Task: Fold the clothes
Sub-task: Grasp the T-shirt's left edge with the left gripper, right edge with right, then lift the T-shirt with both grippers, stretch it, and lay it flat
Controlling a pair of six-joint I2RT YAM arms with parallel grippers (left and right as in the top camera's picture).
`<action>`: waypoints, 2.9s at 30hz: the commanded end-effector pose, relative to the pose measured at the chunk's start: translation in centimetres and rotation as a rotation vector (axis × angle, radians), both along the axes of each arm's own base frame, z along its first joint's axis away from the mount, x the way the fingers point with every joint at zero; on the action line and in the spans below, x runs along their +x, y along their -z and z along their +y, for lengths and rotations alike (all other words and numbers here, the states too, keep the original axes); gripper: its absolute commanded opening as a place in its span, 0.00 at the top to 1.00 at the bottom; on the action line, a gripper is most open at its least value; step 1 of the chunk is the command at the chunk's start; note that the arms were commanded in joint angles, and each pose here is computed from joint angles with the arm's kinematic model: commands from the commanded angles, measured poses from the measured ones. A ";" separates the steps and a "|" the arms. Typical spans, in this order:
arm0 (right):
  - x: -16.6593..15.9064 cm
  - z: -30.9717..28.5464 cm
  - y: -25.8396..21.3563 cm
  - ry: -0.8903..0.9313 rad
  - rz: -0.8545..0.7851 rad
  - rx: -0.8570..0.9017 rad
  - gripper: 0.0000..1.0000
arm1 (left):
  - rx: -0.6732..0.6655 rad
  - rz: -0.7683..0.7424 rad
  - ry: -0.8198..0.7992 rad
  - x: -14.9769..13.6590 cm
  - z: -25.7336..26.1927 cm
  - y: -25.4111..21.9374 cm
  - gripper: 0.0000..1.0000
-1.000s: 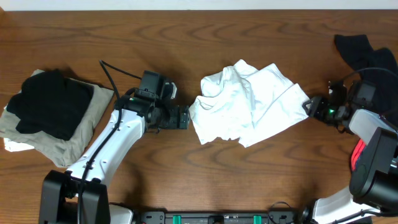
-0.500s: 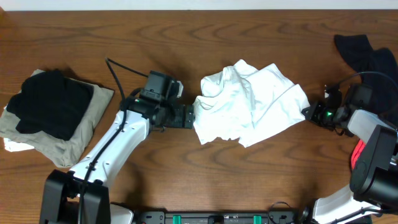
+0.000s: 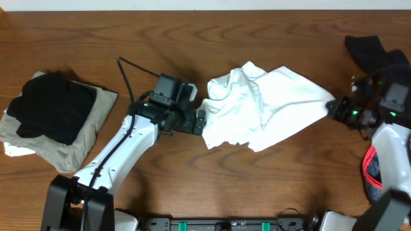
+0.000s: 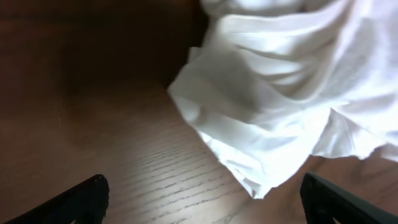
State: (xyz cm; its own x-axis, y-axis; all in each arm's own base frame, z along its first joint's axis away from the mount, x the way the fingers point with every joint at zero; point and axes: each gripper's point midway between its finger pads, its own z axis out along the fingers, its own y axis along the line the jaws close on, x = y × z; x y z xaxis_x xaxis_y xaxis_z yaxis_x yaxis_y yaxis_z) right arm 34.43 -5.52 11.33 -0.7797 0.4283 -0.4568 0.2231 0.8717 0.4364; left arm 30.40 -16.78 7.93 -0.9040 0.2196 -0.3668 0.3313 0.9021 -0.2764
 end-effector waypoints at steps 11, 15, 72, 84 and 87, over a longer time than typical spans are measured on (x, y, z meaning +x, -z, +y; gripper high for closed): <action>-0.9 0.2 -2.5 0.013 -0.015 -0.056 0.99 | 0.006 -0.163 0.223 0.9 -3.4 -0.9 0.02; -0.9 0.2 -2.5 0.011 -0.016 -0.058 0.99 | 0.017 -0.145 0.237 1.0 -3.6 0.4 0.02; -0.9 0.1 -2.7 0.013 -0.020 -0.062 0.99 | -0.025 -0.422 0.258 3.1 -5.1 -6.3 0.94; -2.9 -1.6 -15.1 0.104 -0.208 -0.179 0.99 | -0.080 -0.843 -0.099 -2.7 5.7 -23.9 0.94; -4.5 -2.1 -18.6 0.145 -0.261 -0.226 0.99 | -0.098 -0.923 -0.173 -4.6 8.1 -26.4 0.94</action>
State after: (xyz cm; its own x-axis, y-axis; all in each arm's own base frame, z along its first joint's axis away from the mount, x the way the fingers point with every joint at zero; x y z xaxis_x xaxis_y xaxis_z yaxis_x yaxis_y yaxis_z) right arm 31.05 -6.41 26.60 -0.6362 0.3896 -0.6659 0.2181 0.9187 0.3292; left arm 26.90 -10.89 32.43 -0.3110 0.1111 -0.9439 0.3984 0.9169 -0.0234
